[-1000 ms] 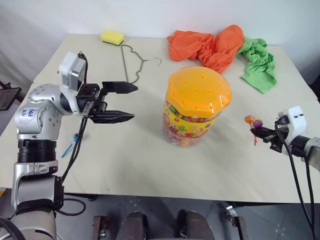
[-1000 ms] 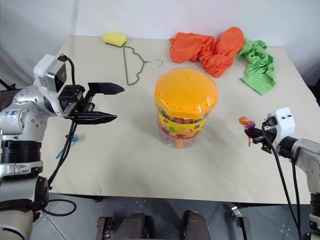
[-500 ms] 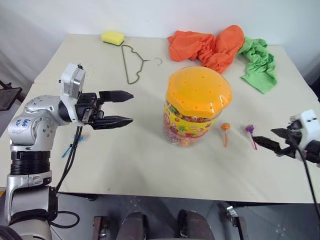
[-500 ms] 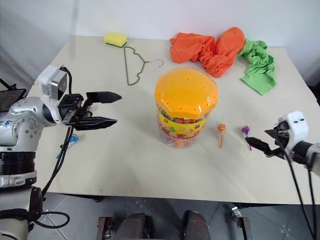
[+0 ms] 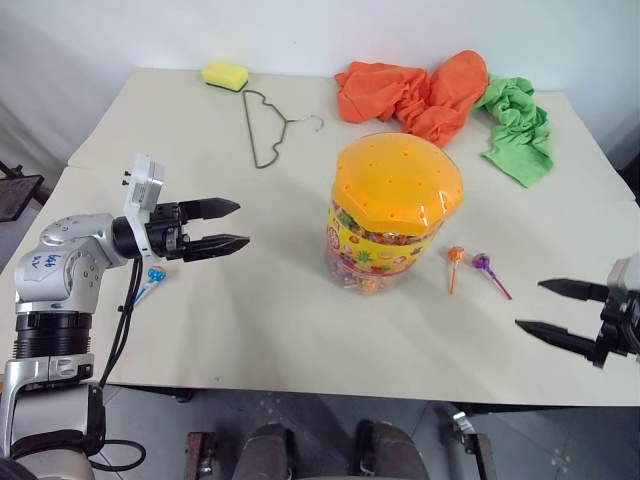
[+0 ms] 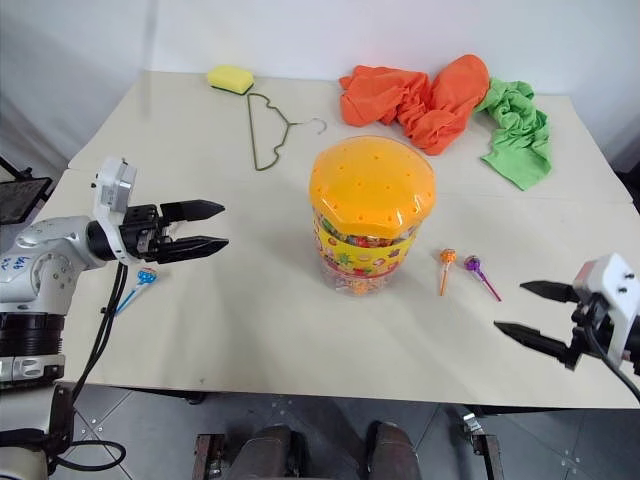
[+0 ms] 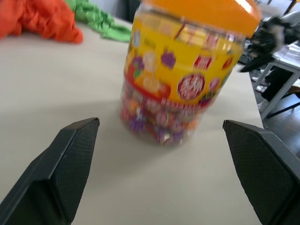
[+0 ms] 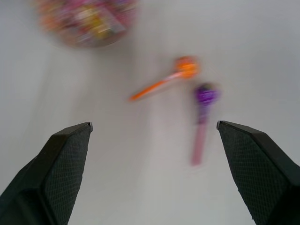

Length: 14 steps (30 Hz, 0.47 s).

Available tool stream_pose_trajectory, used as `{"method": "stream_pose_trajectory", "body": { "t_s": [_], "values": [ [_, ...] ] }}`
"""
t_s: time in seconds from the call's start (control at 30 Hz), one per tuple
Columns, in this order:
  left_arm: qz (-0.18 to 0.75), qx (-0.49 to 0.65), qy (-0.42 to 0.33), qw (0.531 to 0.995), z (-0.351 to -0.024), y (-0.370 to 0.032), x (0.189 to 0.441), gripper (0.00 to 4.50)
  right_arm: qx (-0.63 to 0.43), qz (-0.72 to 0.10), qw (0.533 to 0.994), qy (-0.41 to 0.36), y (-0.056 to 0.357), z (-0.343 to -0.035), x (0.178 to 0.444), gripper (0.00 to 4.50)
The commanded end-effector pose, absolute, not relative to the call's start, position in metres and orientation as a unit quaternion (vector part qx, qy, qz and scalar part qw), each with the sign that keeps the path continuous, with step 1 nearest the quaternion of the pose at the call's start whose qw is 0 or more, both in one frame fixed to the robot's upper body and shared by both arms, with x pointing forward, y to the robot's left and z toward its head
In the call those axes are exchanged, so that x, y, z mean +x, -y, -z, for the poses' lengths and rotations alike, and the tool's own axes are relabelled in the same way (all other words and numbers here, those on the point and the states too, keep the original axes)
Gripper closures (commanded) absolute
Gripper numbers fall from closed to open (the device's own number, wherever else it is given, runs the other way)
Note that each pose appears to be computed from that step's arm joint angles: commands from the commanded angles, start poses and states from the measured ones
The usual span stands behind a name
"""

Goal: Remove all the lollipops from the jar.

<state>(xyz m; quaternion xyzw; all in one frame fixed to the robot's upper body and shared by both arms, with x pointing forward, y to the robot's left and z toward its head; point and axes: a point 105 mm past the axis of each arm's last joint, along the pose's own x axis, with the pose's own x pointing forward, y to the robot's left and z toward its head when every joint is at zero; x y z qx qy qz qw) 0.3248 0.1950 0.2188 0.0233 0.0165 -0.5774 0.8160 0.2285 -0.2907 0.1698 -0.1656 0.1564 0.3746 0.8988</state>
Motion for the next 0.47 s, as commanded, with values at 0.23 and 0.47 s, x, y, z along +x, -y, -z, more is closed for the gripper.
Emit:
{"method": "stream_pose_trajectory", "body": {
  "t_s": [0.23,0.47],
  "values": [
    [0.58,0.024,-0.047,0.813,-0.196,-0.229,0.303,0.0,-0.169,-0.399,0.898,-0.075,0.274,-0.153,0.244,0.05],
    [0.588,0.013,-0.023,0.808,-0.195,-0.219,0.286,0.0,-0.146,-0.401,0.902,-0.055,0.266,-0.143,0.241,0.05]
  ]
}}
